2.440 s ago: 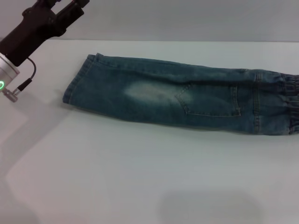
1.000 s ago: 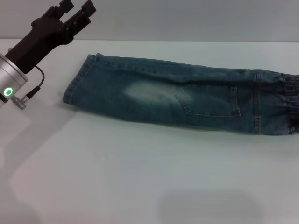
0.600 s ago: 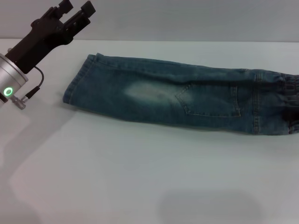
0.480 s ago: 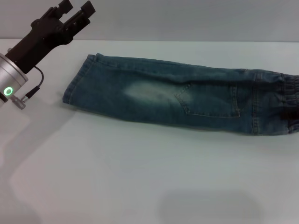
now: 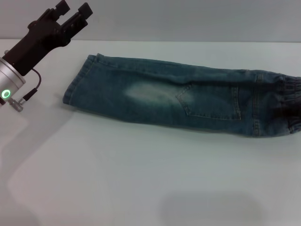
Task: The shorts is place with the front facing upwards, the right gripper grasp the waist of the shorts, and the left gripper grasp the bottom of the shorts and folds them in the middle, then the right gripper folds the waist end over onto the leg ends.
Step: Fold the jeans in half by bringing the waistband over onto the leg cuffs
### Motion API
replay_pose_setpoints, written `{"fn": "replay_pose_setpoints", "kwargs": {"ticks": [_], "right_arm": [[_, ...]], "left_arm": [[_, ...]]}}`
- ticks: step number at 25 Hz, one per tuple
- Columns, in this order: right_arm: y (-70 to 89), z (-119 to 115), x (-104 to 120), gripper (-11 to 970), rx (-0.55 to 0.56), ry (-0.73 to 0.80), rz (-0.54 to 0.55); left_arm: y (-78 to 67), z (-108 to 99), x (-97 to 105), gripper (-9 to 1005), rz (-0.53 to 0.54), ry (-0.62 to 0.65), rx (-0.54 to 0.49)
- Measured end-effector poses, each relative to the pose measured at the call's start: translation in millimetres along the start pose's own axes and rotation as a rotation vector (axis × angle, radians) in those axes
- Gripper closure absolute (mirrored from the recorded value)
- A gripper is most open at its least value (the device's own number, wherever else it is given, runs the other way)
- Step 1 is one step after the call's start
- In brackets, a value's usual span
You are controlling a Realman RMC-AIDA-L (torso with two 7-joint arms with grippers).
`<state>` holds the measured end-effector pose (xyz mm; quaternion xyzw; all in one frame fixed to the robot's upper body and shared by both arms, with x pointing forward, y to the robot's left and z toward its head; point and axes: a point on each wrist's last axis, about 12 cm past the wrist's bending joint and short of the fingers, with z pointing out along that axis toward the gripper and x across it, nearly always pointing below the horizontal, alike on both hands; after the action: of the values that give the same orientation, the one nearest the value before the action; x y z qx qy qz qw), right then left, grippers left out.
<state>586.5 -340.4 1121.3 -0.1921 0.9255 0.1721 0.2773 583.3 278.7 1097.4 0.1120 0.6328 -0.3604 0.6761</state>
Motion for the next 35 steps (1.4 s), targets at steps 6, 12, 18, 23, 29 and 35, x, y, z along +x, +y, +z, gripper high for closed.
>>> {"fn": "replay_pose_setpoints", "kwargs": {"ticks": [6, 12, 18, 23, 29, 35], "right_arm": [[0.2, 0.7, 1.0, 388, -0.010, -0.014, 0.013], [-1.8, -0.5, 7.1, 392, -0.002, -0.013, 0.026], [-2.6, -1.2, 13.5, 612, -0.006, -0.018, 0.042], [3.3, -11.8, 18.9, 841, -0.071, -0.073, 0.051], [21.2, -43.9, 21.6, 890, -0.252, -0.214, -0.030], [31.7, -67.2, 22.4, 890, -0.371, -0.298, -0.107]], "left_arm": [[3.1, -0.8, -0.2, 183, 0.023, 0.011, -0.018], [5.3, -1.2, 1.7, 183, 0.048, 0.028, -0.037], [4.6, 2.4, 9.6, 183, 0.109, 0.077, -0.048], [-3.7, 16.6, 22.1, 183, 0.181, 0.172, -0.005], [-22.9, 38.7, 39.3, 183, 0.231, 0.298, 0.114], [-48.0, 54.9, 57.6, 183, 0.269, 0.409, 0.267]]}}
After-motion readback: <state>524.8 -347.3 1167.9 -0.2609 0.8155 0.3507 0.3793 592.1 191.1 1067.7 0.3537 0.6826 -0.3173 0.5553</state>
